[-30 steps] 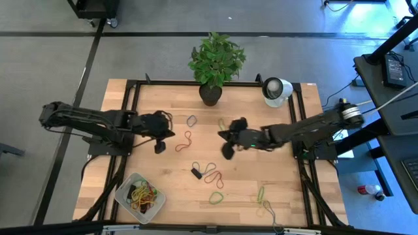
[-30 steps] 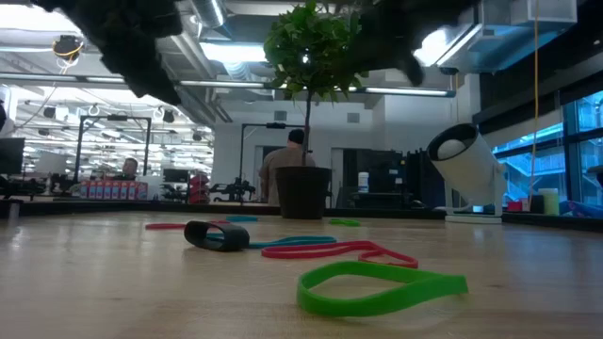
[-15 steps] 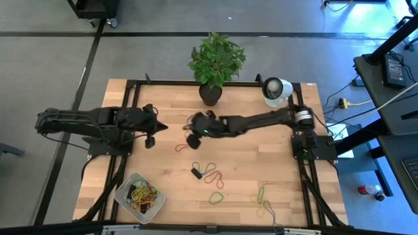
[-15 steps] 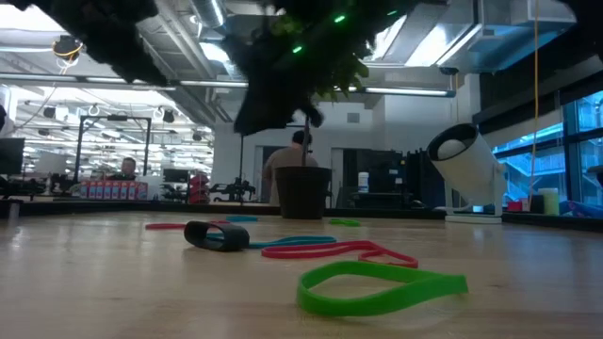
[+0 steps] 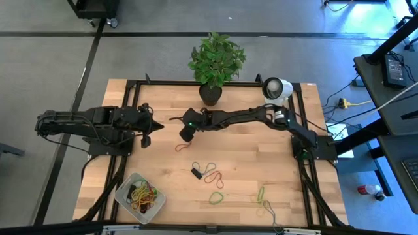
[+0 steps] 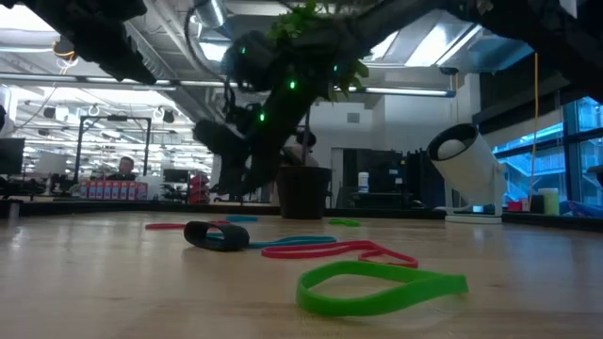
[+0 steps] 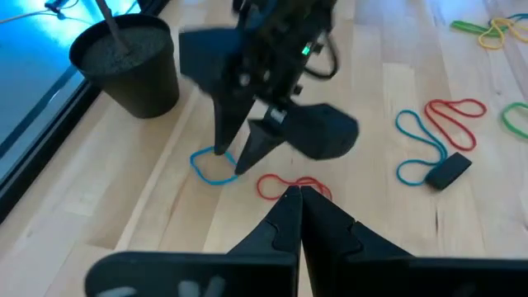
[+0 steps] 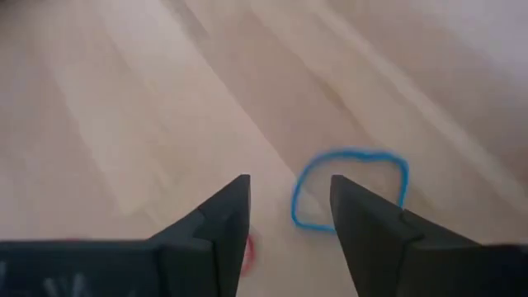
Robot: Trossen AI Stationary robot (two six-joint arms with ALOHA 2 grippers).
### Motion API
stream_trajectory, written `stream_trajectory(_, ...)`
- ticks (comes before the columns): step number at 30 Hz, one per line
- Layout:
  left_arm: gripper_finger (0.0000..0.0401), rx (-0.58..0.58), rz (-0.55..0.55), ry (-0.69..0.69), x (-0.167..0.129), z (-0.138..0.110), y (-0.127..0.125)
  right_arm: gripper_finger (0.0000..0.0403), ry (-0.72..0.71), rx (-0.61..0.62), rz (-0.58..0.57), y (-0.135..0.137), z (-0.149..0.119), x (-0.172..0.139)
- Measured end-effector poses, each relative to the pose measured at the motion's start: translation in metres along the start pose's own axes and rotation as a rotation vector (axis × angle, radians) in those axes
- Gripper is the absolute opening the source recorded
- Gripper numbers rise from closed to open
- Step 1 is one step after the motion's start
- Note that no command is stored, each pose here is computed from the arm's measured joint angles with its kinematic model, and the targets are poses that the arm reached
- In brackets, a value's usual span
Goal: Pick and place rubber bands into bin
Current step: Put the top blue rubber band into the gray bin
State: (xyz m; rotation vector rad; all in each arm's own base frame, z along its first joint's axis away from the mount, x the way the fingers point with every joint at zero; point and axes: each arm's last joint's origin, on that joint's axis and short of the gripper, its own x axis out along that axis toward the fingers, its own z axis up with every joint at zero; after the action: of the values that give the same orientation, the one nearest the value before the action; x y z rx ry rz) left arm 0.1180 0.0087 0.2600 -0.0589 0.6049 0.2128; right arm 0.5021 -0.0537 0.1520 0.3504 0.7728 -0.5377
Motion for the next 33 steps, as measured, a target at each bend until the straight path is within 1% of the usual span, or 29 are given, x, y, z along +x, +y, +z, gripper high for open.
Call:
stream_trajectory(3,0.0002,0.000,-0.001,0.000,0.000,0.000,0.000,0.0172,0.035,-0.008,0.008,-0.003,-0.009,0.014)
stream_trajectory(6,0.0002,0.000,-0.002,0.000,0.000,0.000,0.000,0.0171,0.084,-0.079,-0.015,-0.004,-0.022,0.027)
stream_trajectory(9,0.0002,-0.001,-0.002,-0.001,0.000,0.000,0.000,0.0154,0.144,-0.114,-0.034,-0.005,-0.030,0.030)
stream_trajectory(11,0.0002,-0.006,-0.002,0.000,0.000,0.000,0.000,0.0122,0.187,-0.125,-0.027,-0.004,-0.036,0.032)
stream_trajectory(15,0.0002,-0.022,-0.002,0.002,0.000,0.000,0.000,0.0026,0.240,-0.107,-0.003,-0.005,-0.038,0.028)
stream_trajectory(16,0.0002,-0.022,-0.004,0.002,0.001,0.000,0.000,0.0014,0.243,-0.104,0.001,-0.005,-0.037,0.027)
stream_trajectory(17,0.0002,-0.022,-0.017,0.004,0.001,0.000,-0.001,0.0013,0.238,-0.103,0.010,-0.003,-0.034,0.021)
stream_trajectory(19,0.0002,-0.032,-0.076,0.004,0.002,0.001,-0.003,0.0011,0.257,-0.118,0.020,-0.002,-0.031,0.009)
stream_trajectory(22,0.0002,-0.100,-0.183,-0.040,0.004,0.008,-0.007,0.0004,0.324,-0.217,0.005,0.004,-0.031,-0.021)
stream_trajectory(24,0.0002,-0.150,-0.217,-0.061,0.006,0.013,-0.009,0.0004,0.313,-0.281,-0.016,0.007,-0.026,-0.045)
stream_trajectory(27,0.0002,-0.213,-0.231,-0.064,0.012,0.017,-0.014,0.0002,0.287,-0.332,-0.044,0.005,-0.028,-0.082)
stream_trajectory(29,0.0002,-0.229,-0.228,-0.069,0.018,0.020,-0.020,0.0002,0.281,-0.345,-0.037,0.000,-0.042,-0.100)
stream_trajectory(33,0.0002,-0.223,-0.194,-0.079,0.035,0.025,-0.036,0.0002,0.169,-0.303,0.048,-0.012,-0.069,-0.151)
